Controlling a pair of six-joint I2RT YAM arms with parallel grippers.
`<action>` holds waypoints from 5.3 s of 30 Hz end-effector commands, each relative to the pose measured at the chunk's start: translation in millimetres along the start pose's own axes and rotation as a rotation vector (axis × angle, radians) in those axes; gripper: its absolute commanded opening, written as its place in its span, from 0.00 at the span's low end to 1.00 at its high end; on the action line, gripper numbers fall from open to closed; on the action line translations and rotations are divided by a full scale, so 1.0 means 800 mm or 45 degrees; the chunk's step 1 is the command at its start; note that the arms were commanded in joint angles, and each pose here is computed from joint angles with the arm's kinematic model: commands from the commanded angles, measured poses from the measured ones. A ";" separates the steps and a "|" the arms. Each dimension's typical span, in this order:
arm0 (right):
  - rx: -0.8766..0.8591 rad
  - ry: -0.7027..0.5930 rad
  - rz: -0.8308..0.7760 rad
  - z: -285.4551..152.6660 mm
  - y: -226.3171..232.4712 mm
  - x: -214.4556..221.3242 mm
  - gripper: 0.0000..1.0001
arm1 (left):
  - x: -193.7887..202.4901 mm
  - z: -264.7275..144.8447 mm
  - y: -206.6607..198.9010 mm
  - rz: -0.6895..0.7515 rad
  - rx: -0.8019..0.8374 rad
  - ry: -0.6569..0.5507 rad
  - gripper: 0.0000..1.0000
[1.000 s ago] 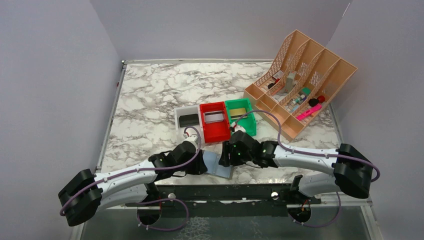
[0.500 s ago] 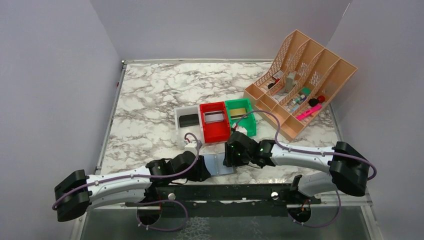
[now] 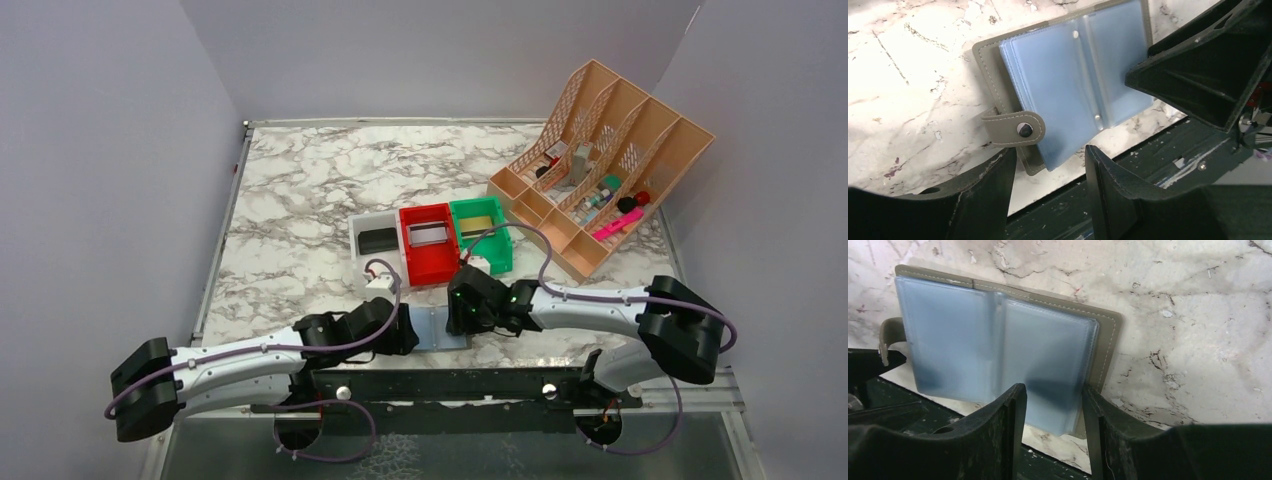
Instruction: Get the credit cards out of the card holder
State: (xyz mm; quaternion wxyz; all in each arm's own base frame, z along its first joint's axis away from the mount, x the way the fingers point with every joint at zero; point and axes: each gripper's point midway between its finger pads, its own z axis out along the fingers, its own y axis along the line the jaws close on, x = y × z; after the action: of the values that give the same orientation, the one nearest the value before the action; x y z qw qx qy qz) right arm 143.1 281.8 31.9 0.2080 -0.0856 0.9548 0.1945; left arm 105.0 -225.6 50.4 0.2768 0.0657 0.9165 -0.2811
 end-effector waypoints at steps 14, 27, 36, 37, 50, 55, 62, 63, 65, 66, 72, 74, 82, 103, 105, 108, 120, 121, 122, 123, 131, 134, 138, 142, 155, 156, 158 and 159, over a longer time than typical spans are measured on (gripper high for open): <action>0.035 -0.039 0.013 -0.005 0.013 -0.025 0.48 | 0.012 0.016 0.016 0.056 -0.067 0.031 0.29; 0.047 0.016 0.000 0.018 0.016 -0.017 0.48 | 0.012 0.015 0.014 0.049 -0.054 0.032 0.29; -0.042 0.011 0.000 0.016 0.036 -0.022 0.37 | 0.017 0.018 0.014 0.060 -0.055 0.055 0.25; -0.051 0.007 -0.001 0.013 0.037 -0.022 0.36 | 0.018 0.018 0.014 0.060 -0.054 0.057 0.25; -0.188 -0.029 -0.013 -0.011 0.058 -0.030 0.35 | 0.018 0.018 0.010 0.065 -0.041 0.056 0.23; -0.172 -0.022 -0.016 -0.011 0.057 -0.030 0.35 | 0.018 0.018 0.009 0.064 -0.035 0.055 0.23; -0.096 -0.036 -0.001 -0.018 0.043 -0.033 0.40 | 0.017 0.017 0.007 0.066 -0.030 0.051 0.22; -0.090 -0.033 -0.001 -0.018 0.041 -0.032 0.41 | 0.017 0.017 0.008 0.064 -0.032 0.052 0.22; -0.086 -0.037 0.003 -0.020 0.041 -0.033 0.43 | 0.017 0.017 0.007 0.064 -0.029 0.053 0.22; -0.088 -0.038 0.002 -0.021 0.041 -0.033 0.44 | 0.017 0.017 0.006 0.065 -0.028 0.053 0.22; -0.064 -0.021 -0.005 -0.017 0.038 -0.030 0.46 | 0.017 0.017 0.005 0.066 -0.023 0.053 0.23; 0.022 -0.012 0.018 -0.012 0.026 -0.029 0.47 | 0.017 0.016 0.004 0.066 -0.020 0.052 0.22; 0.186 0.040 0.002 0.004 0.001 -0.020 0.47 | 0.017 0.017 0.002 0.078 -0.019 0.056 0.22; 0.114 0.071 -0.016 0.022 0.019 -0.017 0.45 | 0.017 0.018 0.002 0.087 -0.024 0.059 0.22; 0.094 0.053 -0.026 0.016 0.024 -0.020 0.43 | 0.018 0.018 0.003 0.089 -0.028 0.061 0.22; 0.116 0.029 -0.054 0.004 0.027 -0.024 0.43 | 0.018 0.019 0.001 0.094 -0.028 0.065 0.22; 0.247 0.011 -0.112 -0.008 0.033 -0.025 0.45 | 0.019 0.018 0.000 0.092 -0.014 0.062 0.22; 0.271 0.003 -0.116 -0.010 0.033 -0.025 0.45 | 0.019 0.018 0.001 0.091 -0.014 0.061 0.22; 0.285 -0.003 -0.121 -0.012 0.033 -0.025 0.45 | 0.019 0.018 0.000 0.091 -0.011 0.058 0.22; 0.295 -0.007 -0.126 -0.015 0.034 -0.025 0.45 | 0.019 0.018 0.001 0.092 -0.012 0.059 0.22; 0.122 -0.030 -0.135 -0.019 0.067 -0.031 0.45 | 0.020 0.018 0.001 0.093 -0.012 0.060 0.22; -0.001 -0.036 -0.161 -0.025 0.091 -0.025 0.46 | 0.020 0.017 0.001 0.090 -0.008 0.059 0.22; -0.172 -0.055 -0.164 -0.037 0.117 -0.026 0.46 | 0.018 0.016 0.001 0.088 -0.005 0.049 0.22; -0.344 -0.082 -0.183 -0.047 0.141 -0.027 0.48 | 0.015 0.014 0.000 0.085 -0.005 0.035 0.22; -0.273 -0.073 -0.164 -0.025 0.135 -0.026 0.48 | -0.003 -0.005 0.012 0.029 -0.056 -0.057 0.30; -0.260 -0.081 -0.155 -0.025 0.133 -0.027 0.48 | -0.006 -0.007 0.013 0.021 -0.062 -0.067 0.31; -0.225 -0.098 -0.141 -0.025 0.127 -0.030 0.47 | -0.011 -0.012 0.016 0.007 -0.080 -0.093 0.35; -0.209 -0.110 -0.132 -0.025 0.124 -0.032 0.47 | -0.015 -0.015 0.018 0.002 -0.089 -0.107 0.36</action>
State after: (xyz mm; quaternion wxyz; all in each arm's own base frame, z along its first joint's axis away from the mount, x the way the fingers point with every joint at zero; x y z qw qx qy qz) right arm 127.4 364.5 86.5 0.2307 -0.1609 0.9218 0.2667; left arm 104.6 -218.9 50.2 0.2934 0.0705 0.9141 -0.2709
